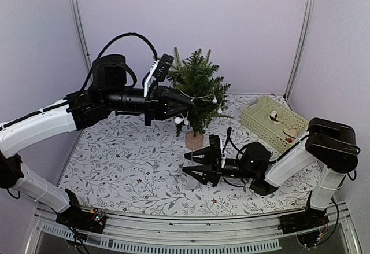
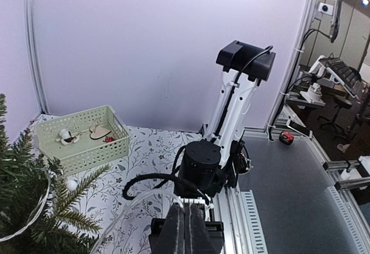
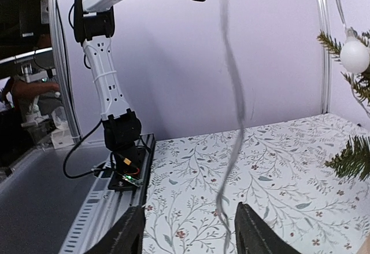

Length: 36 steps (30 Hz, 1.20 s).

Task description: Decorate the small christmas tree

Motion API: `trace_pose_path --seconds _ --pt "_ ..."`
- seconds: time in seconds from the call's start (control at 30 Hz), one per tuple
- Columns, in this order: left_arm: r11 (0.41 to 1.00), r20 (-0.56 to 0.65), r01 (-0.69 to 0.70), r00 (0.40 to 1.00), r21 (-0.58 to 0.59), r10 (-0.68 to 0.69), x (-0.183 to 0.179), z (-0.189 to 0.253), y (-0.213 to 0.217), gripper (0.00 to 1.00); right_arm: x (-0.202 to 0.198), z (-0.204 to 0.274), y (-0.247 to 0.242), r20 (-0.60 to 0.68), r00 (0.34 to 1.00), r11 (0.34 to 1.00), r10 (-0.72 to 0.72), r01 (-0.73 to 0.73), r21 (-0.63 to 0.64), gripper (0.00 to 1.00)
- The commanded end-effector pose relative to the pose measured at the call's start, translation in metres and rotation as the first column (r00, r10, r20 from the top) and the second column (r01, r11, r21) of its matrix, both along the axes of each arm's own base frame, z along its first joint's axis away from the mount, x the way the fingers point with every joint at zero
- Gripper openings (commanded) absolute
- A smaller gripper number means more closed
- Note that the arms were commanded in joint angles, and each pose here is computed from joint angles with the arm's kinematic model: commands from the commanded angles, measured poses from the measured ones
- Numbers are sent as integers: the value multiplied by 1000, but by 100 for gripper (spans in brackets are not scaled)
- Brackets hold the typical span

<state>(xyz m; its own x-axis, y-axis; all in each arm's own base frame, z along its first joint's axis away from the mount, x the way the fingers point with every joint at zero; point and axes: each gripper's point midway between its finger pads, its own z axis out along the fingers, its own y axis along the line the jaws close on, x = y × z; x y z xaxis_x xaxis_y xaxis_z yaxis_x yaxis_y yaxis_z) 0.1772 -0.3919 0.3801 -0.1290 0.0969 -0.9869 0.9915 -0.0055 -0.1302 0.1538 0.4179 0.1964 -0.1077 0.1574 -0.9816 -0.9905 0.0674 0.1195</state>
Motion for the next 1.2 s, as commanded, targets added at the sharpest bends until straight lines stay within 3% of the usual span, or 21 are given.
trace_pose_path --seconds 0.0,0.23,0.57,0.7,1.17 --pt "998 56 32 998 -49 -29 -6 16 -6 0 12 2 4 46 997 997 -67 66 29 49" --pt "998 75 22 997 -54 -18 -4 18 -7 0 16 -6 4 54 994 996 -92 93 -6 23" --pt "998 89 4 996 -71 2 -2 24 -4 0 14 -23 -3 -13 995 995 -96 96 -39 11" --pt "998 91 2 996 -70 5 -2 23 -4 0 12 -29 -13 -30 993 992 -113 111 -52 0" --pt "999 74 -27 997 -37 30 7 5 -10 1 18 7 -59 -12 962 962 -274 273 -26 0"
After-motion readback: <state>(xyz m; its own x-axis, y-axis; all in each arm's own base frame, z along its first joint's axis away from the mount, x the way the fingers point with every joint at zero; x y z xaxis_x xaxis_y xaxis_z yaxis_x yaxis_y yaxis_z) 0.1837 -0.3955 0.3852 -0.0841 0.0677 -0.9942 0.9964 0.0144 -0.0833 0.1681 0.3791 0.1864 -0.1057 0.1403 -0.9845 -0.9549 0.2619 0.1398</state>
